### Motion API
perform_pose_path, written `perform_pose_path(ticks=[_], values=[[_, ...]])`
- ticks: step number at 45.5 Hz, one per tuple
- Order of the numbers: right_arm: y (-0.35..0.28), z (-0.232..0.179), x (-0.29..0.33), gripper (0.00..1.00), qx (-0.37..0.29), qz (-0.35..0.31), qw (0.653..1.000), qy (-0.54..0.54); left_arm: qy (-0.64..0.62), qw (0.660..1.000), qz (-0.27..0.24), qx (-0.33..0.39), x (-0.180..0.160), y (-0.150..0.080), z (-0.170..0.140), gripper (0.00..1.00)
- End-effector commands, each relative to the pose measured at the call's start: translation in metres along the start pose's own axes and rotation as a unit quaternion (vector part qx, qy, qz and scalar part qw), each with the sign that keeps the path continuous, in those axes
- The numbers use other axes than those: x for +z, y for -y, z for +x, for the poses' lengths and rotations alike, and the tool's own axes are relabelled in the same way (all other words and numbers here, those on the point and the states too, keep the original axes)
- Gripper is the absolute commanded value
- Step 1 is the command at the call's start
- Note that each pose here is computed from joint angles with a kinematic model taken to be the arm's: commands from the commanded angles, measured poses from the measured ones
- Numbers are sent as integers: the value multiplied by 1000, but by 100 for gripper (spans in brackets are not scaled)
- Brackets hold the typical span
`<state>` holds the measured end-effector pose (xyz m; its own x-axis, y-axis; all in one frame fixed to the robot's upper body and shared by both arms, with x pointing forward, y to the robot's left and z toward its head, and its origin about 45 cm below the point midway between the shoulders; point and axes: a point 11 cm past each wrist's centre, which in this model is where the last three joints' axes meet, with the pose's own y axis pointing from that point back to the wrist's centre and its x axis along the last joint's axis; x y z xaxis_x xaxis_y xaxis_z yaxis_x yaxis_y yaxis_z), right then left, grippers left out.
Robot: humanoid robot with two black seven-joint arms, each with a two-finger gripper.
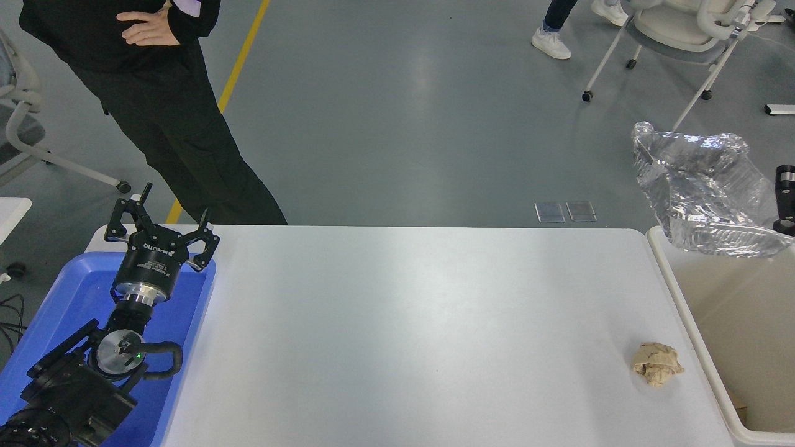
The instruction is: Pick up foil plate and place in dustbin
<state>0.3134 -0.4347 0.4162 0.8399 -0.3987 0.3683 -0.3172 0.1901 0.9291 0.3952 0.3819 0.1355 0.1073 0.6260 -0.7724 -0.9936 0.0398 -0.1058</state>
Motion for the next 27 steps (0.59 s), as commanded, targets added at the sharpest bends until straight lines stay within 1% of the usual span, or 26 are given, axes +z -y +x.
perform_pose_path(ticks=[1,10,17,27], values=[[15,15,32,0,59,-26,997,29,0,1000,0,0,0,0,0,100],[41,21,54,0,96,-62,993,39,0,1000,0,0,0,0,0,100],[77,21,87,0,125,-96,986,58,0,1000,0,0,0,0,0,100],[109,31,102,0,139,-111,982,62,0,1000,0,0,0,0,0,100]])
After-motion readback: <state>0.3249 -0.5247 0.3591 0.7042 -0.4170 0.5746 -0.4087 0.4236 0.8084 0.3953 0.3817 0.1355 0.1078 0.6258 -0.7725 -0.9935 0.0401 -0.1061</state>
